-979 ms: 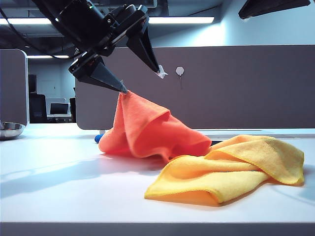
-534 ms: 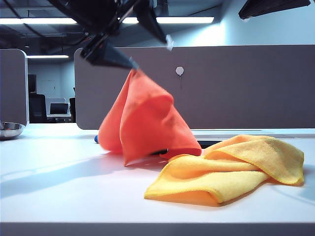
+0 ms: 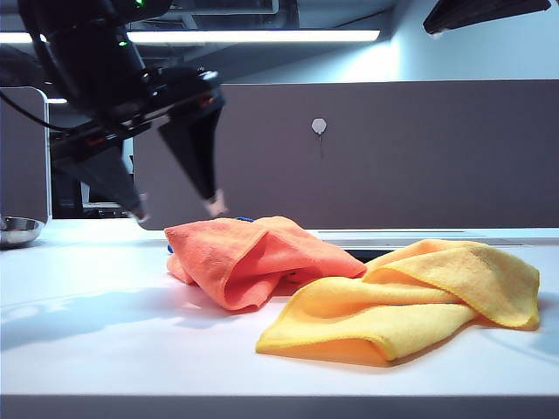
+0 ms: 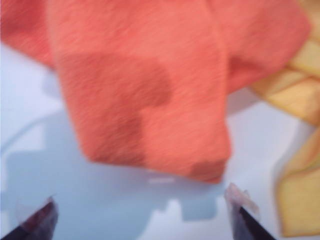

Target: Pick up a rag that is the same color as the top surface of the Rubik's Cube and cover the cube with it.

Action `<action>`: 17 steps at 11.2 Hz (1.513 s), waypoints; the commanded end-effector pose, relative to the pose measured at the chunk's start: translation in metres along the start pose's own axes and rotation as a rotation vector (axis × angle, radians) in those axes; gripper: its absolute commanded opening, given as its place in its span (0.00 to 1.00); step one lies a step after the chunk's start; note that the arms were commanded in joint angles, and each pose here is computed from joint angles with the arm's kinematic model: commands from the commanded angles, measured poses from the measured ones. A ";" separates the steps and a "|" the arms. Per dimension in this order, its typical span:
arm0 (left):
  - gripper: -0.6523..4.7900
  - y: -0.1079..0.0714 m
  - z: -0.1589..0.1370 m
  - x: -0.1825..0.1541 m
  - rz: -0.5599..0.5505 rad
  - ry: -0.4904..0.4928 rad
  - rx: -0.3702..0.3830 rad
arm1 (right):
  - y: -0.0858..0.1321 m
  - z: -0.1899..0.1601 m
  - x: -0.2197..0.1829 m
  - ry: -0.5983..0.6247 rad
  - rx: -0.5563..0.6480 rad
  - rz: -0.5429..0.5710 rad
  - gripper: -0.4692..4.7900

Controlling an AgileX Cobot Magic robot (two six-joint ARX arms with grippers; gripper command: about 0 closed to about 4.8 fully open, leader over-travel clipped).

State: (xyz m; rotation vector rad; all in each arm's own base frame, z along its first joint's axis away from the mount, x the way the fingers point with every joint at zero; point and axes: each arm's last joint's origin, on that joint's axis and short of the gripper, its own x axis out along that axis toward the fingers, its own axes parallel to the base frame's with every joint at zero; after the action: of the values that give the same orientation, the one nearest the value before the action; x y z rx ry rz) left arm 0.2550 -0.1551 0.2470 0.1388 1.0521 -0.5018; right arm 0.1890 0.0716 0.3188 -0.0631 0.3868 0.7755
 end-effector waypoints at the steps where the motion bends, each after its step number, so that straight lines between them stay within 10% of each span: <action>1: 1.00 0.003 -0.001 -0.001 0.116 0.006 0.059 | 0.000 0.002 -0.001 -0.017 -0.012 0.001 0.09; 5: 0.70 0.007 0.026 -0.009 0.230 -0.286 0.078 | -0.001 0.009 -0.003 -0.079 -0.062 -0.059 0.09; 7: 0.09 0.023 0.030 -0.033 0.256 -0.380 0.028 | 0.001 0.015 -0.020 -0.129 -0.086 -0.226 0.09; 10: 0.11 0.056 0.024 -0.082 0.217 -0.509 -0.049 | 0.014 0.024 -0.059 -0.272 -0.120 -0.393 0.09; 17: 0.11 0.049 -0.018 -0.103 0.203 -0.644 -0.086 | 0.044 -0.067 -0.106 -0.510 -0.159 -0.542 0.09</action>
State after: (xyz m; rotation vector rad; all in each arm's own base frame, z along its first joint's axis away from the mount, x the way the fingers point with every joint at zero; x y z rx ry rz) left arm 0.2254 -0.0728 0.3229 0.0341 0.4420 -0.2835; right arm 0.0721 0.0207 0.3034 -0.1118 -0.1583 0.2698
